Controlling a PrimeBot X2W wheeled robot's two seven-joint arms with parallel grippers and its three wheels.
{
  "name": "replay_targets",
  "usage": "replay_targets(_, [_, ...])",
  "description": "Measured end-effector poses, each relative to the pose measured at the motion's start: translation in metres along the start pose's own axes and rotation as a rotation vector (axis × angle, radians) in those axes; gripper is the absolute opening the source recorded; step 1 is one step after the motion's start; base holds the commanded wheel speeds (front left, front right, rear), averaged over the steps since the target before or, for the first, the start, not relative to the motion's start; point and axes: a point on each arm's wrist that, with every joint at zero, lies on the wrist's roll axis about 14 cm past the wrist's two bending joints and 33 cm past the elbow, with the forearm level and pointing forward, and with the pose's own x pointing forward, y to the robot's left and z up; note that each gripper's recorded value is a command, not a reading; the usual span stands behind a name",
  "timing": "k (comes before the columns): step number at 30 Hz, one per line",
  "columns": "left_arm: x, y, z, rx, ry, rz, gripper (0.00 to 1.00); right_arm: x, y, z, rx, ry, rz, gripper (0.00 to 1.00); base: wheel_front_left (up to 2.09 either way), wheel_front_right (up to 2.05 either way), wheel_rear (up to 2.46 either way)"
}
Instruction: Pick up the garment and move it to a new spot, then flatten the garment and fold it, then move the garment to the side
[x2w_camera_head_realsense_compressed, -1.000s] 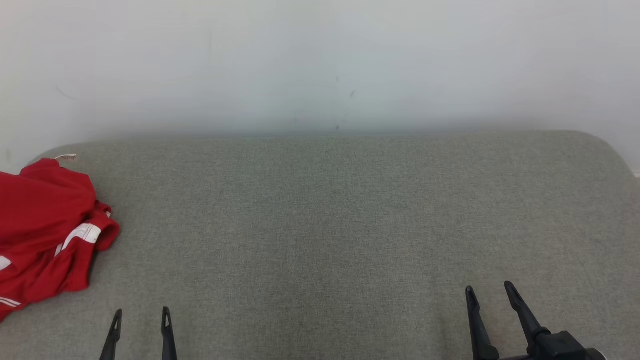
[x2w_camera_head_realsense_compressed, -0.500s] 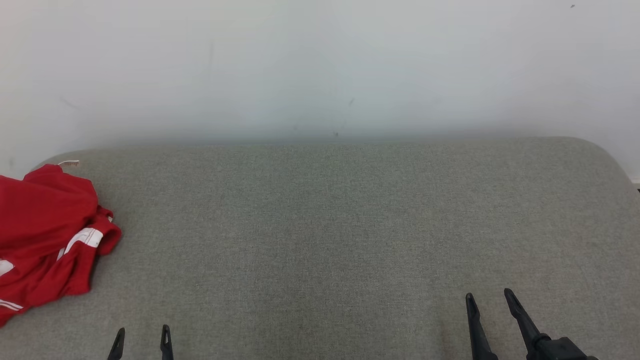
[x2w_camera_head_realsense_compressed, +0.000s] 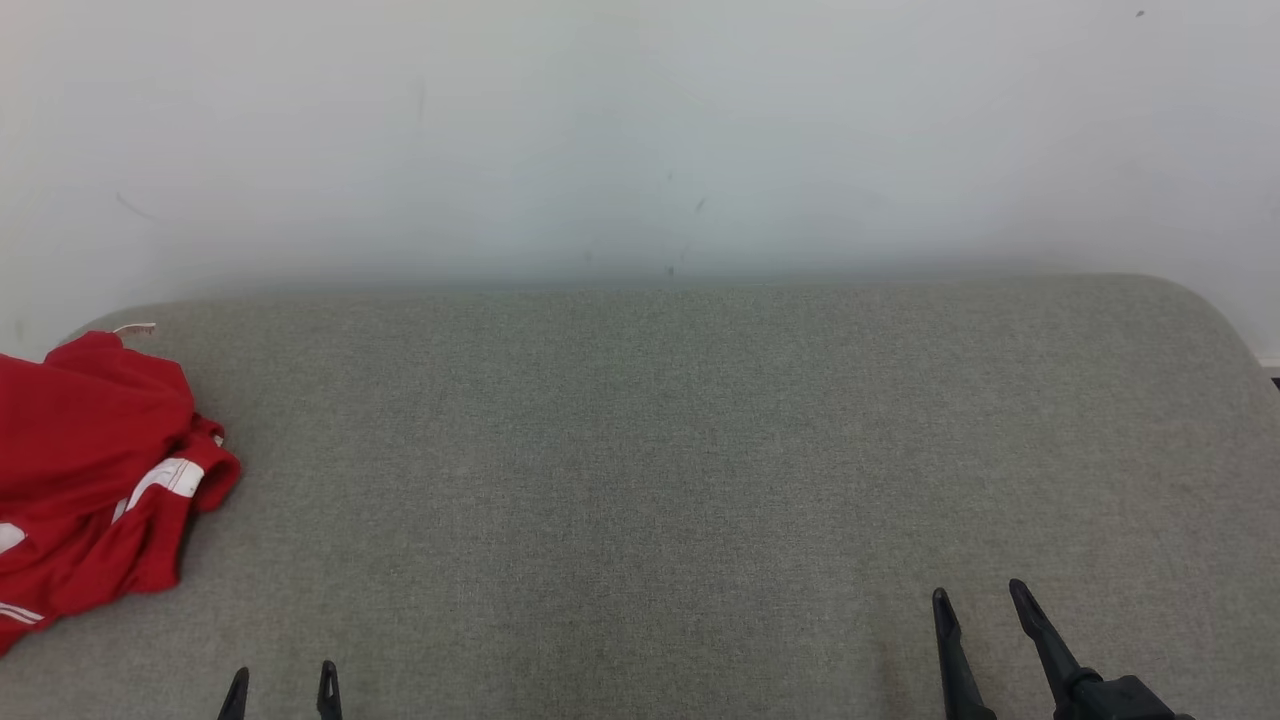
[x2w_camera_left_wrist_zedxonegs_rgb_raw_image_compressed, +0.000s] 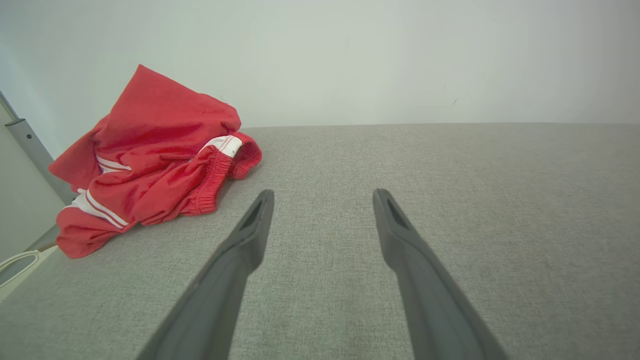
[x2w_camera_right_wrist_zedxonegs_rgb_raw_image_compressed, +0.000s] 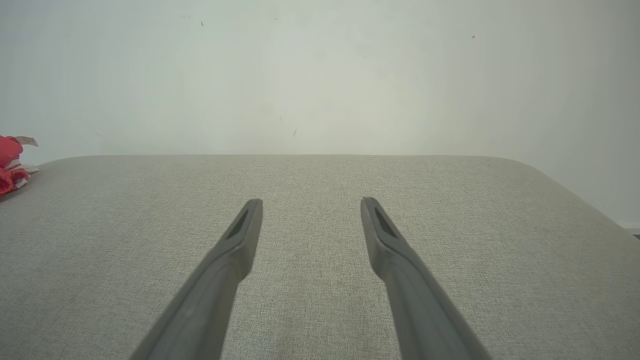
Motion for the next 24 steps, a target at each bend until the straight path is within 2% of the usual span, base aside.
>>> replay_targets(24, [0.0003,0.0024,-0.0029,-0.019,0.008,0.004,1.0,-0.0019,-0.0032,-0.0012,0.009,0.003,-0.012,1.0,0.0,0.0,0.0])
